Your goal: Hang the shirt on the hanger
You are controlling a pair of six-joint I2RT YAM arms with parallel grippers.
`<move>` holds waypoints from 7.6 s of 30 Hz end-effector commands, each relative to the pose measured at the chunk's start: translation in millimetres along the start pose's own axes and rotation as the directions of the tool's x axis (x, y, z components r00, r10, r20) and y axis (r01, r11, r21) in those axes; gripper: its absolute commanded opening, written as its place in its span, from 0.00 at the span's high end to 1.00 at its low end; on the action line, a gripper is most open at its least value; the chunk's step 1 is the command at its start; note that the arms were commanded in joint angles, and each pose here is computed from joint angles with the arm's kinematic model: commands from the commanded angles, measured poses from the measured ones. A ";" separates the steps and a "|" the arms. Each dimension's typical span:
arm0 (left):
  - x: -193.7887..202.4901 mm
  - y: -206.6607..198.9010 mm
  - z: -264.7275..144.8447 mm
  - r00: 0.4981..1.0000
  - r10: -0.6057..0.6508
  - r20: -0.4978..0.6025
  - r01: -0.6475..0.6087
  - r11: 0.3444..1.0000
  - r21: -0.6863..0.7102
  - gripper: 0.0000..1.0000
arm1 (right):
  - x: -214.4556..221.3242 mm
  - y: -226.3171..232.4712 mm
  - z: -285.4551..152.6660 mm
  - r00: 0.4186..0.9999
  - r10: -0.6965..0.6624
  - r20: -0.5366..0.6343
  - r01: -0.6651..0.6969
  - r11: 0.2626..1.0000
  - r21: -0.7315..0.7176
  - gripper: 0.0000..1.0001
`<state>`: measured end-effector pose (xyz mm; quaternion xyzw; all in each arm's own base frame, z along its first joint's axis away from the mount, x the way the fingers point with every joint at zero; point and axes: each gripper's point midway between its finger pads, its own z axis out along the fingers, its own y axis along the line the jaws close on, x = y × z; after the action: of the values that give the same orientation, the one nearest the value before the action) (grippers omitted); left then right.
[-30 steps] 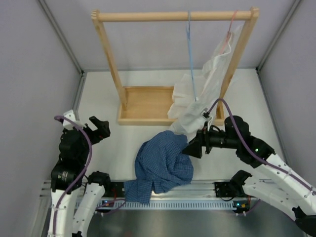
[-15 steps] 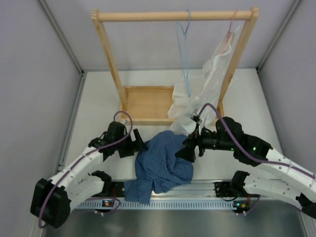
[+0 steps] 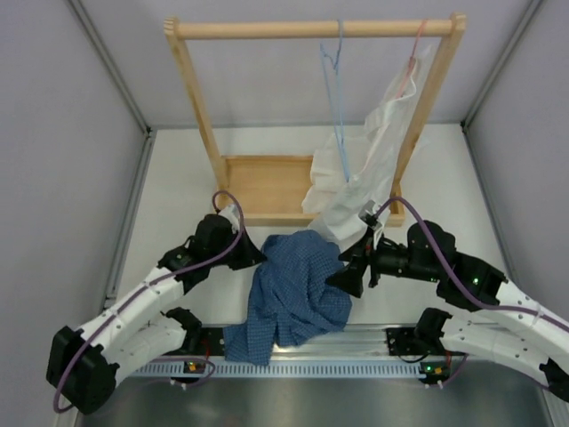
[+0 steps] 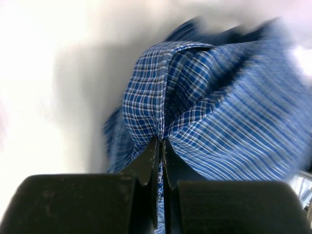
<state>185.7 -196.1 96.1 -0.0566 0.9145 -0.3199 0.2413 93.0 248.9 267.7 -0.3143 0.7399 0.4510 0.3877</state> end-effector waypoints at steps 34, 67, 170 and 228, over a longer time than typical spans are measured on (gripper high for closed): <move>60.8 -231.2 -74.6 0.793 0.470 0.388 -0.596 0.731 0.331 0.02 | 32.1 -79.2 -78.9 0.996 0.040 -0.074 0.004 0.858 0.513 0.18; 14.8 -165.8 -22.6 0.854 0.423 0.303 -0.456 0.889 0.045 1.00 | 20.2 -52.2 -30.6 0.987 0.095 -0.126 -0.025 0.884 0.468 0.57; -24.6 -96.1 -68.6 0.739 0.617 0.270 -0.549 0.784 -0.288 0.54 | -43.0 -65.4 111.5 0.953 -0.171 -0.250 0.254 0.903 0.348 1.00; -30.3 -83.4 -71.9 0.830 0.373 0.415 -0.358 0.926 -0.116 1.00 | -272.8 -89.0 19.3 0.933 -0.142 0.331 -0.116 0.751 0.650 0.16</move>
<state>171.6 -203.7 200.5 0.0647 0.8474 -0.1999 0.4875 282.2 267.6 467.3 -0.0843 0.7434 0.2727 0.6048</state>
